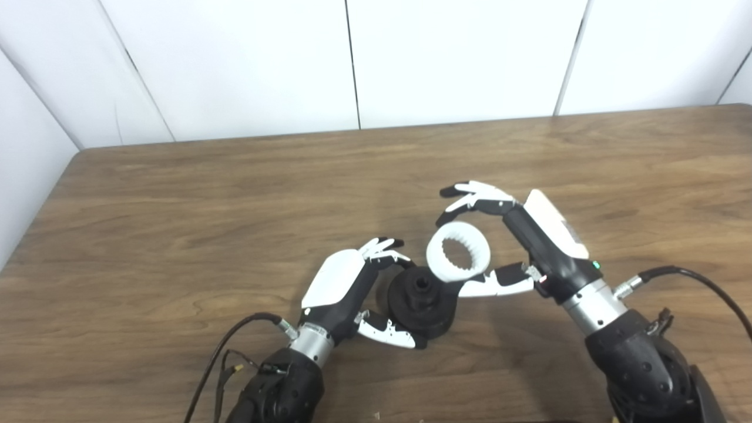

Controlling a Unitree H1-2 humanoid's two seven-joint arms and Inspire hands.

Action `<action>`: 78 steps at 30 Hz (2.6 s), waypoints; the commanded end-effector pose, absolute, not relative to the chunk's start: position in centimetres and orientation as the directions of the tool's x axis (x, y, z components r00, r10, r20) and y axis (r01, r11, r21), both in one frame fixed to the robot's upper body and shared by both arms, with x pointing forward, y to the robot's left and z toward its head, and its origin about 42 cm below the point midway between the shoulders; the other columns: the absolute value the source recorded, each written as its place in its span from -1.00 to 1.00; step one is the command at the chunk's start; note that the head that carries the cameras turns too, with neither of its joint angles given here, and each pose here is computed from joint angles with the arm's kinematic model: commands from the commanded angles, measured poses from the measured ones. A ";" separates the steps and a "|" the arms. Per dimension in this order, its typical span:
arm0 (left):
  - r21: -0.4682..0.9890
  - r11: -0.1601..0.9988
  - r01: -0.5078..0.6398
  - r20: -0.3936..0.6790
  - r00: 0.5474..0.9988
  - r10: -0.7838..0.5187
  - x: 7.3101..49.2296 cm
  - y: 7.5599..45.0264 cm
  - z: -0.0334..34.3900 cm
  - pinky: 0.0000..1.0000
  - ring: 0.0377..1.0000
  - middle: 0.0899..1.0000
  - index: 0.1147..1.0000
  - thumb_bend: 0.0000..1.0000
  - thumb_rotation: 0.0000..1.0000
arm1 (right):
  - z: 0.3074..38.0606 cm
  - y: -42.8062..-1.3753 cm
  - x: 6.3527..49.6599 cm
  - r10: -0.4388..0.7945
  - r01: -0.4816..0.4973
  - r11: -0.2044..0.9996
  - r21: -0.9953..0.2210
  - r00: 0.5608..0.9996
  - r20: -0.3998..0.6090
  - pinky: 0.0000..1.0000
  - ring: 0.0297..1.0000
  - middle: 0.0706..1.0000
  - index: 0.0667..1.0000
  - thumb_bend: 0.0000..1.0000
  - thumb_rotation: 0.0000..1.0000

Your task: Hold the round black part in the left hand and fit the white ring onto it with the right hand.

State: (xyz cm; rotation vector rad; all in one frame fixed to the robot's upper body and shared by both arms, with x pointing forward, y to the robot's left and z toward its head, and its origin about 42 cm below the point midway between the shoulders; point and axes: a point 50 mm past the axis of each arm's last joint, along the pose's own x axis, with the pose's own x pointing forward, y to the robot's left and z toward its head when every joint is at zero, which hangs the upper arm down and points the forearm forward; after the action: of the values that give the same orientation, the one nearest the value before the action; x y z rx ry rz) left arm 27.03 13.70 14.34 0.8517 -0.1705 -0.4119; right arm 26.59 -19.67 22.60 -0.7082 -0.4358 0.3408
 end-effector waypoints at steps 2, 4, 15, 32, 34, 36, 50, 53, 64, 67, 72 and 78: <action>0.780 0.566 0.268 -0.006 0.907 -0.421 27.5 13.6 14.9 0.81 0.91 0.81 0.00 0.76 -0.54 | 23.8 -18.8 26.4 0.473 -0.141 0.714 -0.686 0.819 0.324 0.48 0.72 0.59 -0.11 0.04 -0.71; 0.778 0.569 0.267 -0.004 0.907 -0.421 27.5 13.5 14.9 0.81 0.91 0.81 0.00 0.76 -0.54 | 23.5 -18.5 26.3 0.478 -0.152 0.713 -0.685 0.820 0.315 0.49 0.72 0.59 -0.11 0.04 -0.71; 0.778 0.568 0.269 -0.009 0.908 -0.418 27.4 13.3 15.2 0.81 0.92 0.82 0.00 0.75 -0.52 | 21.3 -17.3 26.4 0.502 -0.232 0.708 -0.667 0.830 0.243 0.46 0.72 0.58 -0.11 0.04 -0.72; 0.777 0.571 0.267 -0.002 0.907 -0.421 27.2 13.3 15.7 0.81 0.91 0.81 0.00 0.75 -0.53 | 17.8 -16.2 27.4 0.497 -0.275 0.689 -0.671 0.852 0.162 0.50 0.74 0.60 -0.11 0.03 -0.71; 0.777 0.571 0.266 -0.001 0.907 -0.422 27.1 13.3 15.7 0.81 0.91 0.81 0.00 0.75 -0.54 | 17.6 -16.1 27.5 0.497 -0.277 0.689 -0.670 0.853 0.158 0.51 0.74 0.60 -0.11 0.03 -0.71; 0.778 0.570 0.266 -0.001 0.907 -0.422 27.1 13.3 15.7 0.81 0.91 0.81 0.00 0.76 -0.53 | 17.5 -16.1 27.6 0.495 -0.277 0.689 -0.669 0.855 0.156 0.52 0.74 0.61 -0.11 0.03 -0.71; 0.778 0.569 0.266 -0.003 0.908 -0.420 27.1 13.6 15.8 0.82 0.91 0.81 0.00 0.75 -0.51 | 17.0 -16.2 28.4 0.481 -0.269 0.685 -0.677 0.865 0.142 0.48 0.73 0.61 -0.11 0.03 -0.71; 0.777 0.570 0.269 -0.008 0.908 -0.418 27.1 13.7 15.8 0.83 0.92 0.82 0.01 0.75 -0.50 | 17.3 -16.7 28.4 0.489 -0.287 0.663 -0.691 0.865 0.110 0.52 0.74 0.64 -0.08 0.03 -0.68; 0.781 0.563 0.269 -0.013 0.909 -0.416 27.2 13.8 15.9 0.81 0.92 0.82 0.01 0.76 -0.49 | 18.9 -18.3 28.9 0.584 -0.444 0.542 -0.714 0.809 -0.060 0.77 1.00 1.00 1.00 1.00 0.20; 0.781 0.564 0.268 -0.013 0.910 -0.415 27.3 13.8 15.9 0.82 0.92 0.82 0.01 0.75 -0.49 | 18.9 -18.4 29.0 0.594 -0.457 0.528 -0.715 0.801 -0.073 0.78 1.00 1.00 1.00 1.00 0.17; 0.778 0.567 0.270 -0.012 0.909 -0.416 27.3 13.8 15.9 0.81 0.92 0.82 0.00 0.75 -0.51 | 18.9 -18.7 29.1 0.600 -0.464 0.529 -0.710 0.797 -0.074 0.80 1.00 1.00 1.00 1.00 0.12; 0.780 0.568 0.262 -0.002 0.909 -0.417 27.4 13.8 15.8 0.79 0.91 0.80 -0.01 0.77 -0.51 | 19.3 -19.9 29.3 0.580 -0.455 0.545 -0.704 0.811 -0.075 0.79 1.00 1.00 1.00 1.00 0.10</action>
State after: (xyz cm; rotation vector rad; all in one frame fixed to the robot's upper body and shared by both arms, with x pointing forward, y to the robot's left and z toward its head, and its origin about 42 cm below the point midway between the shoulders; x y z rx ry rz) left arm 27.00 13.77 14.86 0.8753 -0.1456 -0.4169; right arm 28.68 -19.07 17.80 -0.7601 -0.1366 0.6458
